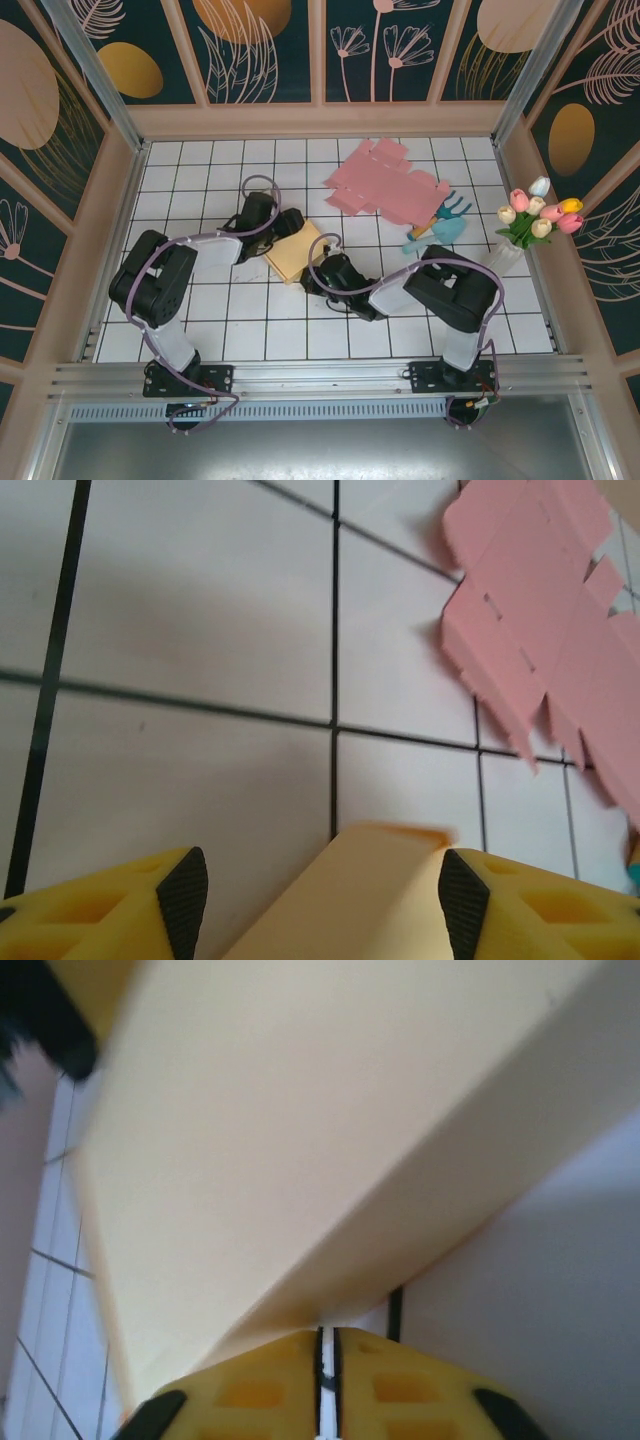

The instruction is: Fold the paper box

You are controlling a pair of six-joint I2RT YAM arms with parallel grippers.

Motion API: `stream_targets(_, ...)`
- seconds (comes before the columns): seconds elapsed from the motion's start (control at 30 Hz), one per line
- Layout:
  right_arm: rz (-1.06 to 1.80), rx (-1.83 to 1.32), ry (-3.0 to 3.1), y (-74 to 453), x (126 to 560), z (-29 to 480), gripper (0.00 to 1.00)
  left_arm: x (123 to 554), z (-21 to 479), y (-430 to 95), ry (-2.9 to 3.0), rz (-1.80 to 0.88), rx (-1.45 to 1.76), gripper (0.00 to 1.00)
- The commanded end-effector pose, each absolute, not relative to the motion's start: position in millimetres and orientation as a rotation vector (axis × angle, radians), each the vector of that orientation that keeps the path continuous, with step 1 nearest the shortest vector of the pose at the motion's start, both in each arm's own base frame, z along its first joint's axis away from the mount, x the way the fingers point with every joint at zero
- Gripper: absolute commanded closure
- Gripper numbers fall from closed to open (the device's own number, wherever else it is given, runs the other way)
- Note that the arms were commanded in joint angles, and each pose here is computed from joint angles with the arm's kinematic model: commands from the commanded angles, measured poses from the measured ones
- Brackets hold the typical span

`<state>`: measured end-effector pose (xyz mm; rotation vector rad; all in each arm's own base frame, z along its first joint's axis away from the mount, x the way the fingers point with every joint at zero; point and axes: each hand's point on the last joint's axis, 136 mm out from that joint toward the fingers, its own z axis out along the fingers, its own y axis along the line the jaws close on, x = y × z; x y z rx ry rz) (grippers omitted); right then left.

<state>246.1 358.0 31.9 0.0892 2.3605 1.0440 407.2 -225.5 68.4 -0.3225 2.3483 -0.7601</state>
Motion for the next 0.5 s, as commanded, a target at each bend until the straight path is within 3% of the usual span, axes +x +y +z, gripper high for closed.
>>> stream_targets(0.0,0.818,0.000,2.339,335.3,256.6,42.9,0.78,421.3,65.0,-182.8,2.384,-0.542,-0.430,0.32)
stream_targets(0.13,0.675,-0.124,2.276,304.3,255.8,57.7,0.65,425.5,79.3,-148.7,2.342,-0.365,-0.512,0.30)
stream_targets(0.23,0.584,-0.238,2.233,294.8,264.7,76.9,0.50,399.8,85.3,-143.4,2.308,-0.453,-0.577,0.31)
stream_targets(0.47,0.557,-0.410,2.281,288.5,314.4,83.3,0.47,329.7,83.6,-146.0,2.260,-0.707,-0.646,0.32)
